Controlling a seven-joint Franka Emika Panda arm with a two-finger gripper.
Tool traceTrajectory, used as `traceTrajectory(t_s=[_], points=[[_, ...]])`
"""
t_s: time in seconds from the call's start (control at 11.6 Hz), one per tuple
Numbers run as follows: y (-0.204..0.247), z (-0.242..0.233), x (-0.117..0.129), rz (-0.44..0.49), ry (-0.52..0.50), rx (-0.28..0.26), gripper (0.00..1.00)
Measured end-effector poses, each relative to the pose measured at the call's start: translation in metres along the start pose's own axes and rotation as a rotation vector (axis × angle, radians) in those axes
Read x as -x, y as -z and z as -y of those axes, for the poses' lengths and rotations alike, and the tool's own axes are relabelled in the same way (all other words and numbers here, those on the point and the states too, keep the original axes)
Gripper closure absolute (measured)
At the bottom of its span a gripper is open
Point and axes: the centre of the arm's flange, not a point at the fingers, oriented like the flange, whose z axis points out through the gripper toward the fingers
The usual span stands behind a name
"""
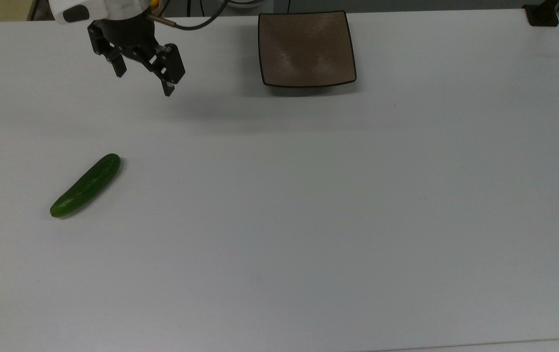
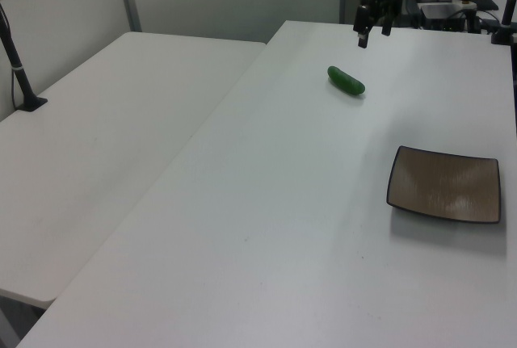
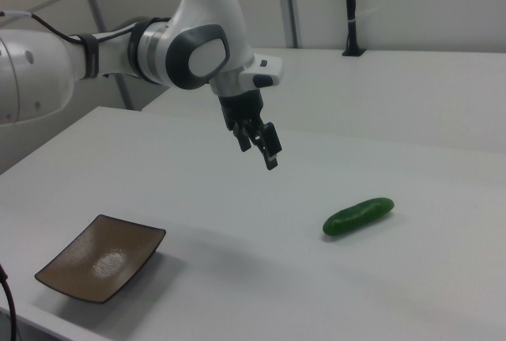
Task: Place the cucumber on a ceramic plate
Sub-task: 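Move the open gripper toward the green cucumber, then lower the gripper over the cucumber and close on its middle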
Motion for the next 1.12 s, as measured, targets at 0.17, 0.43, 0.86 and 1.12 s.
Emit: traceTrajectory(t_s=[0.17, 0.43, 0.86, 1.12], points=[[-0.009, 0.004, -0.003, -0.003, -0.020, 0.001, 0.00], [-0.013, 0.005, -0.004, -0.003, -0.039, 0.002, 0.00], [-0.033, 0.011, -0.006, 0.009, -0.112, 0.009, 0.00], [-0.054, 0.019, -0.012, -0.025, -0.159, -0.002, 0.00]])
